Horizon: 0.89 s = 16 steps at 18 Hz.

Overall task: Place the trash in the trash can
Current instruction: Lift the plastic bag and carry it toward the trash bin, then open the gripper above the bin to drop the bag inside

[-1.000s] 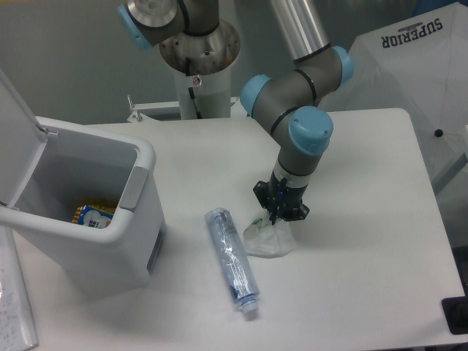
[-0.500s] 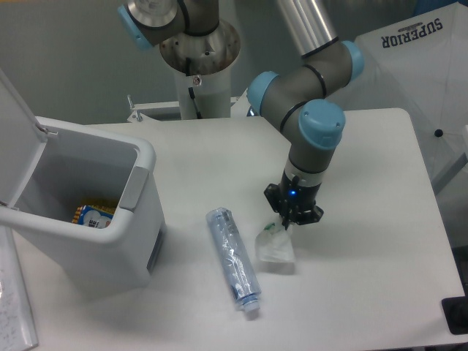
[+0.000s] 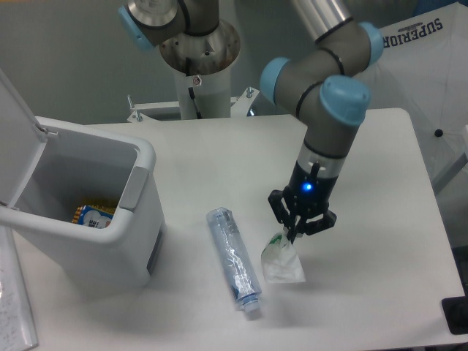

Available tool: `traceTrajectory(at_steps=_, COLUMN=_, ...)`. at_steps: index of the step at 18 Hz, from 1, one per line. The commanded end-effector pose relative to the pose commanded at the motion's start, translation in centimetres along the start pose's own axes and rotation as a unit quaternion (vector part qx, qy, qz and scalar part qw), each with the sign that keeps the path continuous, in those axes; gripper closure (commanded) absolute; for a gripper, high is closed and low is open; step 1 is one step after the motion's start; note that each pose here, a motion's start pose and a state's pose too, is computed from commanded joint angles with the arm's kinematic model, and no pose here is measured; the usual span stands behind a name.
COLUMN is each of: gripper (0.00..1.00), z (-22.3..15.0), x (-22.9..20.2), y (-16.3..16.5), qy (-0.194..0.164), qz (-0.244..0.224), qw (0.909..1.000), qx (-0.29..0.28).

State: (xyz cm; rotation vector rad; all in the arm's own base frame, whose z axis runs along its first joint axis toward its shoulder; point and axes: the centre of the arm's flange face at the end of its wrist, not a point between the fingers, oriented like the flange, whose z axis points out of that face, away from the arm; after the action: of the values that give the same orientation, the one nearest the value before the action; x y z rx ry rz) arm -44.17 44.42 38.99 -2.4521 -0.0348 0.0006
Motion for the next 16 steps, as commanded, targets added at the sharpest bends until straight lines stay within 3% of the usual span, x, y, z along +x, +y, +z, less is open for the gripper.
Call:
traceTrajectory(at_steps=5, gripper=1.00, z=-5.0, x=4.2, y=-4.2, qy=0.009, qz=-0.022, qw=0.9976, qx=0.065)
traceTrajectory(at_steps=13, gripper=1.00, z=-9.8, x=17.6, y=-10.0, qy=0.045, qz=0.027, qw=0.9922, qx=0.113)
traceTrajectory(at_steps=16, gripper=1.00, z=-10.3, x=21.6, y=-11.3, qy=0.068, qz=0.020, qw=0.9902, qx=0.121)
